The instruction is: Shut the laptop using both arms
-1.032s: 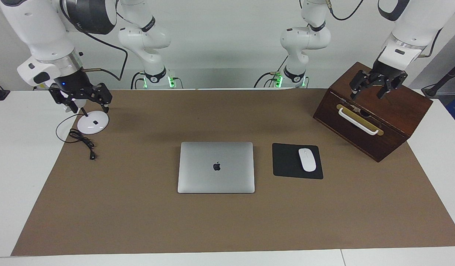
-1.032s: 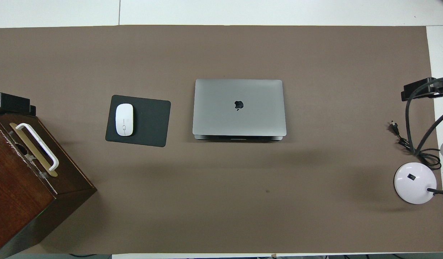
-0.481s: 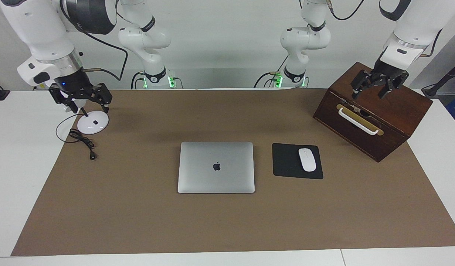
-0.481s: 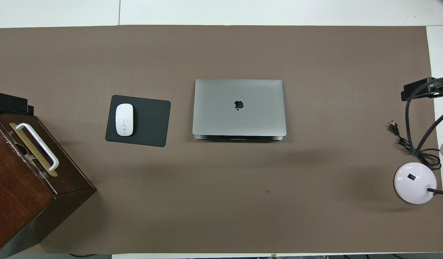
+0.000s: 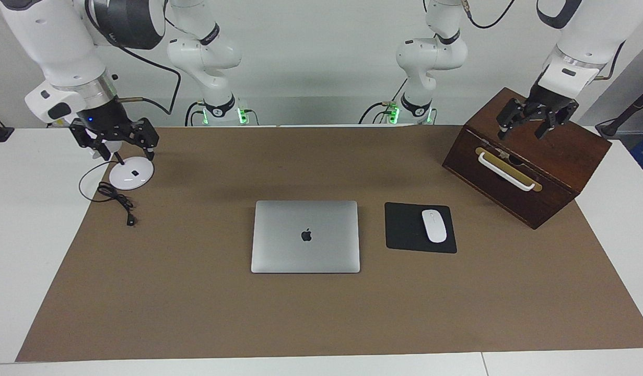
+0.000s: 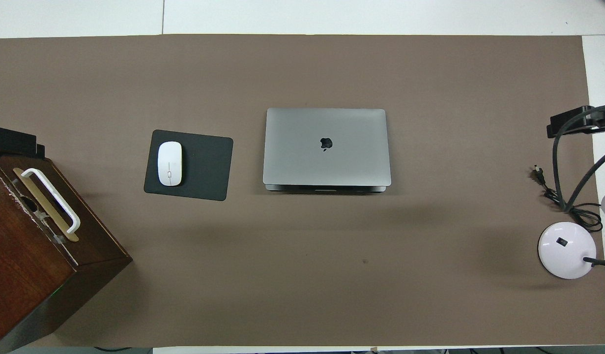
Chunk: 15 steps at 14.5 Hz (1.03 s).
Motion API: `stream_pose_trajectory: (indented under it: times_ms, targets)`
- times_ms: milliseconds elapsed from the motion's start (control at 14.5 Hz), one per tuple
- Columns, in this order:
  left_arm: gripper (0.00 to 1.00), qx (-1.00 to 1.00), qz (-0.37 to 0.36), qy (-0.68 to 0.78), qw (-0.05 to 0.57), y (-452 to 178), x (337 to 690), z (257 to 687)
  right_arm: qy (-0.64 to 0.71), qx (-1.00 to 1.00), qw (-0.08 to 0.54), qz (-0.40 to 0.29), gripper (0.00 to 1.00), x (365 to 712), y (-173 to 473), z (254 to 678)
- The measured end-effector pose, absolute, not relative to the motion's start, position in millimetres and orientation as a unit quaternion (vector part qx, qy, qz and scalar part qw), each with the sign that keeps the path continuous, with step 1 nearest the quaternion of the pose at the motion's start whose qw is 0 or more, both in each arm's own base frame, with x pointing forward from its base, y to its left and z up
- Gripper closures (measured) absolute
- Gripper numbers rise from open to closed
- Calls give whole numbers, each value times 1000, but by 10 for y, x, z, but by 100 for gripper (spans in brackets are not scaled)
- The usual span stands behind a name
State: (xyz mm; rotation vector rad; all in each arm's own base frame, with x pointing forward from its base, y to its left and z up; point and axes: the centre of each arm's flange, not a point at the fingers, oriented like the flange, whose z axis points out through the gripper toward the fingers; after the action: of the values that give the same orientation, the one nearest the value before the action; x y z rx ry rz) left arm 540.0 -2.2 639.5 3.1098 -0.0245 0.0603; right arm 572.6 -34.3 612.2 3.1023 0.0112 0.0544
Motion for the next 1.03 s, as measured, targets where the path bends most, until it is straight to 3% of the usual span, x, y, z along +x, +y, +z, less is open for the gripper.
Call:
stream_pose_trajectory:
  times_ms: [1032]
  targets:
    - [0,1000,15,-7,16,-8,5388,6391,4,1000,19,15,0,5739,-341,6095]
